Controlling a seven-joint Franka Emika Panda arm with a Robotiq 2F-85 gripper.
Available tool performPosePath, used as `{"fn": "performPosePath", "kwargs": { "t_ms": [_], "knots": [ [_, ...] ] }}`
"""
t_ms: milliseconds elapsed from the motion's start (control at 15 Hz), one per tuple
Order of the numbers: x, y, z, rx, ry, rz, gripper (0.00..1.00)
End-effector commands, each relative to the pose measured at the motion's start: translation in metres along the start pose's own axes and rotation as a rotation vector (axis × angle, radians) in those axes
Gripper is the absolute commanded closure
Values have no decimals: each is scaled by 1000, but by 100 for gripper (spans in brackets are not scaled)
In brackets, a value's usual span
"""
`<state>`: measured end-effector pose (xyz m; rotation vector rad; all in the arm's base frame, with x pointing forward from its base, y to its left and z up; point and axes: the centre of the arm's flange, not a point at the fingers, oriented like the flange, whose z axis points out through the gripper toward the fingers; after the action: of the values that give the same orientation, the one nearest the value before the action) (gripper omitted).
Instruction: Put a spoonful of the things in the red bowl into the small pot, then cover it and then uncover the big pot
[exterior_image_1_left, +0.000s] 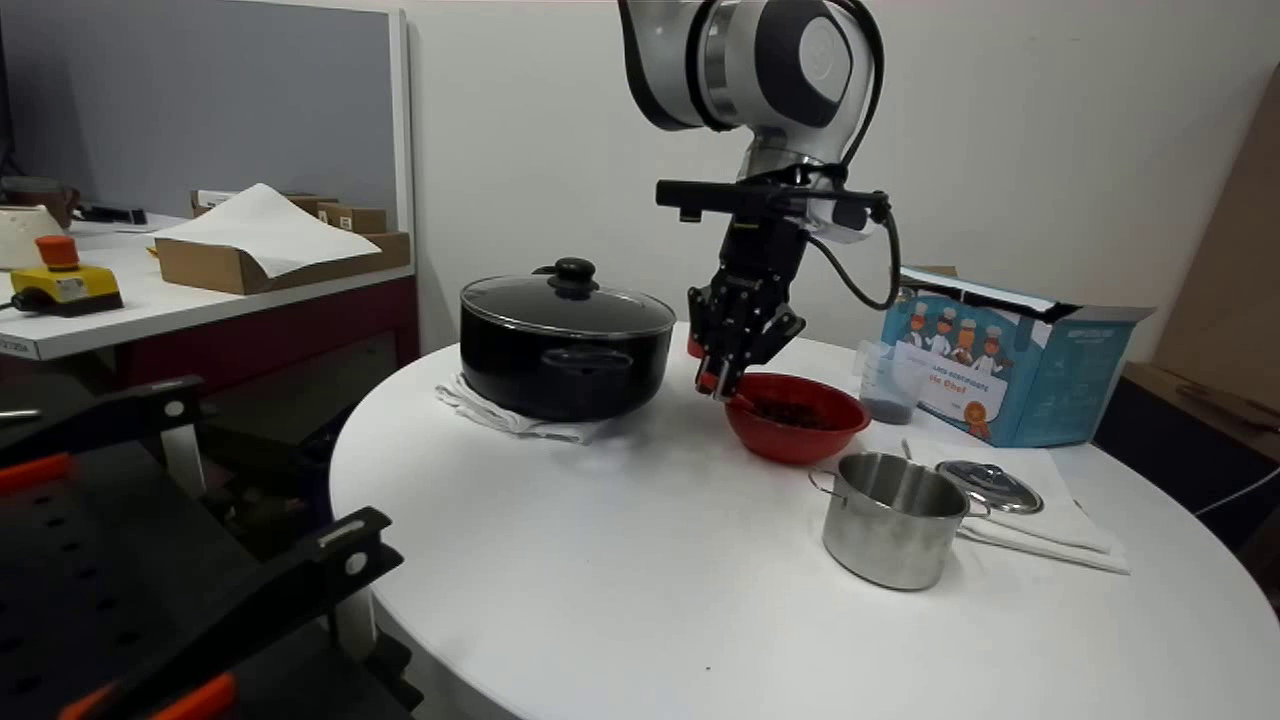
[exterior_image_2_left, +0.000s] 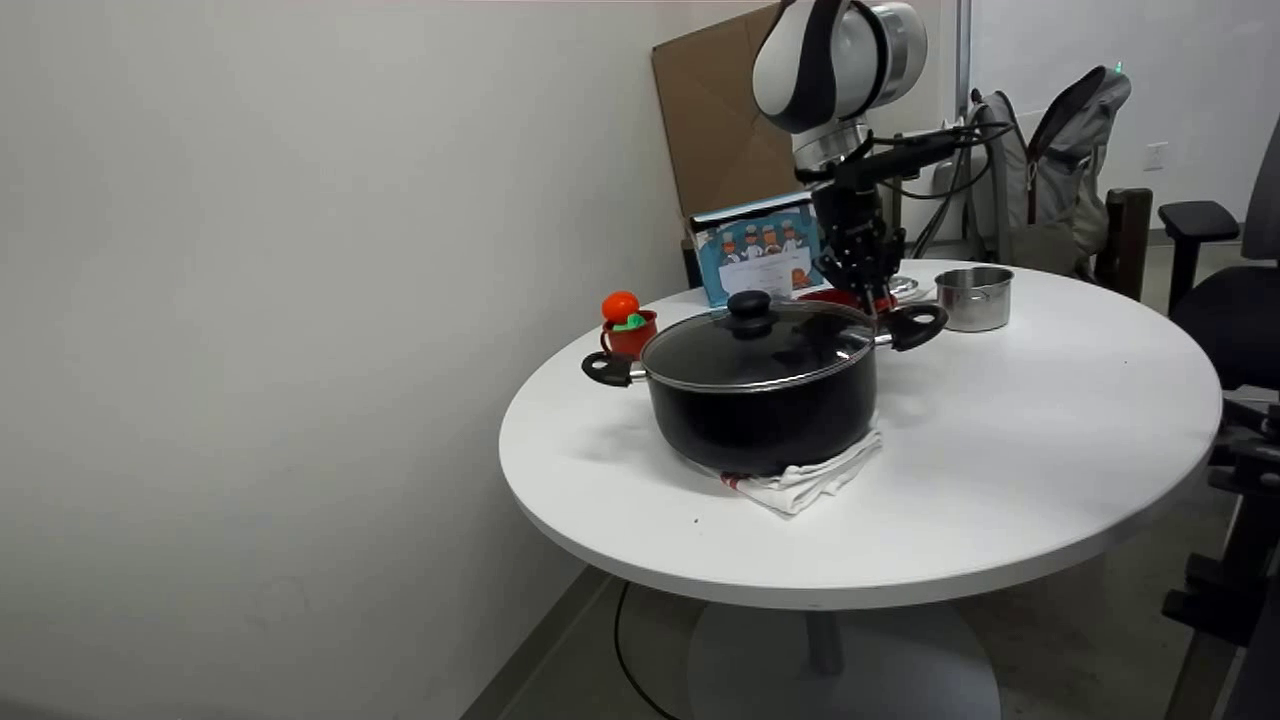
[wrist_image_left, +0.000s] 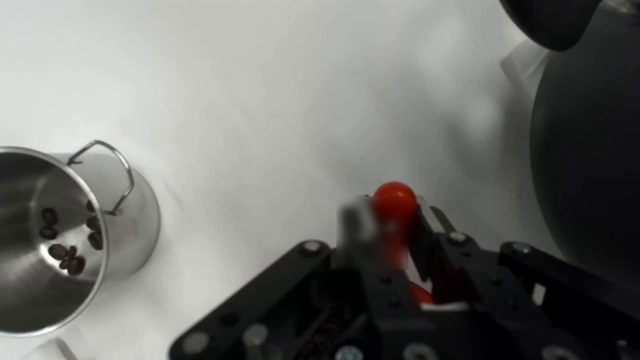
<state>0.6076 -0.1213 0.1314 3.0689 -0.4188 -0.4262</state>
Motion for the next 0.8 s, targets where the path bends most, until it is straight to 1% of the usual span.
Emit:
{"fn": "performPosePath", "kwargs": {
  "t_ms": [0,333,733],
  "knots": [
    [-20,-12,-8,-48,23,-19,89],
    [-28,-17,-21,-82,25,-53,89],
    [-37,-5,-34,-167,52,-62,89]
  ]
}}
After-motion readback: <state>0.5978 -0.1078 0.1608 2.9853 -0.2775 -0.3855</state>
